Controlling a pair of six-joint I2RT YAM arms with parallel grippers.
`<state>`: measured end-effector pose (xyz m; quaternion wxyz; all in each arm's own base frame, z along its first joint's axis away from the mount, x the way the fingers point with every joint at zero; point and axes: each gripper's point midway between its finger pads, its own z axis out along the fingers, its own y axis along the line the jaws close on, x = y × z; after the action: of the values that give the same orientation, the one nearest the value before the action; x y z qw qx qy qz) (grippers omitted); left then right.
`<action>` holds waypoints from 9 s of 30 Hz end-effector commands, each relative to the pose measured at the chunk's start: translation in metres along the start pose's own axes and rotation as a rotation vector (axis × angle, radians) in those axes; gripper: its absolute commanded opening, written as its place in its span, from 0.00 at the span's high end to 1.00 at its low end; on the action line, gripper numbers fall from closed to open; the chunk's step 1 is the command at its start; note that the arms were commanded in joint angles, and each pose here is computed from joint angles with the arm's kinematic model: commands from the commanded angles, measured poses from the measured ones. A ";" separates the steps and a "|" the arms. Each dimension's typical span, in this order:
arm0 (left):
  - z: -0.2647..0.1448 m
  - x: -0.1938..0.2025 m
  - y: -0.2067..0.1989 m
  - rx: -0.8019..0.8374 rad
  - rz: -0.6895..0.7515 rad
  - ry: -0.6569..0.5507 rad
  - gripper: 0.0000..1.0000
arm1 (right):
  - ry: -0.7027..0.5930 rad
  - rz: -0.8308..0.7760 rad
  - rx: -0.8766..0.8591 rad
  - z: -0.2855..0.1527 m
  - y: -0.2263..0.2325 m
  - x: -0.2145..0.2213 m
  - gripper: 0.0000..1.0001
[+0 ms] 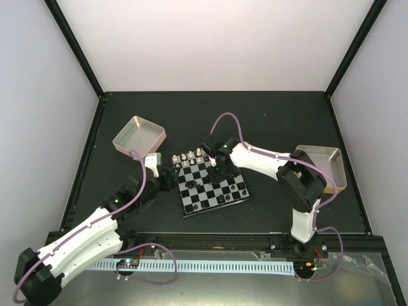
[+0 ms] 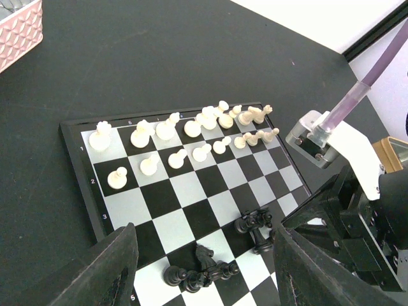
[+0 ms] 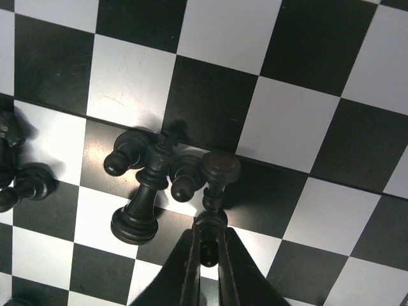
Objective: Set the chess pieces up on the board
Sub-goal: Pick up the chess piece from the chessboard, then place the chess piece on the chessboard, then pick up the chess piece from the chessboard, then place the chess piece on the chessboard, then pick up the chess piece from the chessboard, then place the chess piece on the chessboard.
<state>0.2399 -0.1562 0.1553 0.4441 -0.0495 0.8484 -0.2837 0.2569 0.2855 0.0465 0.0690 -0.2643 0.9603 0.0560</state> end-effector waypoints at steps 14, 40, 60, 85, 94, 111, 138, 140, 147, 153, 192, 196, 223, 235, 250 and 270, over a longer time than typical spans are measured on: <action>0.000 -0.003 0.002 -0.001 -0.003 -0.017 0.40 | -0.015 0.025 0.053 -0.020 -0.016 0.022 0.99; 0.000 -0.002 0.000 0.010 -0.010 -0.012 0.40 | 0.038 0.002 -0.006 -0.012 -0.001 0.047 0.96; -0.001 -0.003 0.001 0.004 -0.004 -0.017 0.40 | -0.068 -0.010 0.061 -0.028 0.000 -0.003 0.70; -0.001 -0.003 0.004 -0.006 -0.001 -0.021 0.40 | 0.014 -0.080 0.084 0.002 0.007 -0.026 0.85; -0.002 -0.002 0.005 -0.008 -0.001 -0.021 0.40 | 0.008 -0.089 0.081 0.002 0.009 -0.027 0.96; -0.001 -0.002 0.004 0.000 -0.006 -0.021 0.40 | -0.045 -0.063 0.013 -0.037 0.012 0.001 0.99; 0.000 -0.001 0.003 0.006 -0.010 -0.016 0.40 | 0.078 -0.125 0.006 -0.009 0.029 0.039 0.95; 0.000 -0.001 0.003 0.005 -0.010 -0.016 0.40 | 0.082 -0.124 0.014 -0.008 0.028 0.039 0.93; 0.000 -0.002 0.003 0.005 -0.008 -0.018 0.40 | 0.079 -0.117 0.027 -0.010 0.027 0.036 0.78; -0.001 -0.002 0.003 0.004 -0.008 -0.020 0.40 | -0.008 -0.087 0.031 -0.030 0.027 0.019 0.75; -0.001 -0.001 0.007 -0.013 0.000 -0.019 0.40 | 0.039 -0.103 0.091 0.017 -0.018 -0.023 0.74; -0.001 -0.001 0.007 -0.013 0.000 -0.020 0.40 | 0.045 -0.102 0.083 0.018 -0.018 -0.021 0.77; 0.000 -0.004 0.004 -0.004 -0.004 -0.023 0.40 | 0.045 -0.038 0.104 0.024 -0.033 0.003 0.78; -0.002 -0.002 0.007 -0.013 -0.001 -0.021 0.40 | 0.033 -0.035 0.124 0.026 -0.034 -0.009 0.82; -0.002 0.000 -0.006 0.049 0.026 0.005 0.39 | -0.208 0.113 0.032 -0.028 -0.022 -0.036 0.93; -0.018 0.003 -0.088 0.425 0.117 -0.047 0.38 | -0.500 0.813 -0.839 -0.136 0.045 -0.043 0.93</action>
<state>0.2148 -0.2099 0.1769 0.4402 0.0668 0.8045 -0.3932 0.2520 0.3109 0.1496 0.1741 0.0637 0.8973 0.4006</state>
